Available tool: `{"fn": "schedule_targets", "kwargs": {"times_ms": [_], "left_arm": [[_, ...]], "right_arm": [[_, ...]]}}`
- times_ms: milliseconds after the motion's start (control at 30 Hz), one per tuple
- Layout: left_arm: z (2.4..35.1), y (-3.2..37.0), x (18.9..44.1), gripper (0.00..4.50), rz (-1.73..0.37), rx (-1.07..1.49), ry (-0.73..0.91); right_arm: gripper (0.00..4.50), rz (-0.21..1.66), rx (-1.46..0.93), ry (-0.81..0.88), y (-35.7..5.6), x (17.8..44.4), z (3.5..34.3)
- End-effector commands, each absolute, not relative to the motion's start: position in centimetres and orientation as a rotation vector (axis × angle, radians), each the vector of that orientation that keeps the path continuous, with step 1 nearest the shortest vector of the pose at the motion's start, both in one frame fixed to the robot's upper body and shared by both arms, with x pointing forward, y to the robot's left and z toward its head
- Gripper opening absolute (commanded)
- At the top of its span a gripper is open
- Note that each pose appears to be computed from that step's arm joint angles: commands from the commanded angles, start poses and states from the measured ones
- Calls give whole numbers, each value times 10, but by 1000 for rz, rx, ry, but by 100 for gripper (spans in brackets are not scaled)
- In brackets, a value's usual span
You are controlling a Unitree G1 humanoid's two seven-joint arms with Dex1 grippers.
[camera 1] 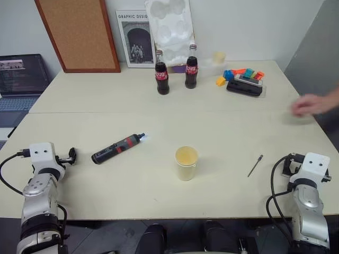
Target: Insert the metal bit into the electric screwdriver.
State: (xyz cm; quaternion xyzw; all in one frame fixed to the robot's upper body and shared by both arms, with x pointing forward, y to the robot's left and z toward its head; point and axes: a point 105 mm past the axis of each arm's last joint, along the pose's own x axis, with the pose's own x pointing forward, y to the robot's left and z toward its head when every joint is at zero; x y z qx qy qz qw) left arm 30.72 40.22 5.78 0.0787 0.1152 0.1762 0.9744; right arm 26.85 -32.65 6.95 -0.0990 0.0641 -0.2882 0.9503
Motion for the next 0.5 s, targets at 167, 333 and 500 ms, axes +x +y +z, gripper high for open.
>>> {"fn": "schedule_targets", "kwargs": {"times_ms": [167, 333, 500], "left_arm": [[44, 409, 298, 446, 376, 165, 302], [74, 410, 311, 446, 330, 170, 233], [143, 386, 343, 446, 145, 174, 70]], "right_arm": [[450, -578, -229, 68, -328, 271, 88], [450, -525, -265, 37, -326, 276, 104], [450, -390, -325, -11, -315, 284, 137]]}}
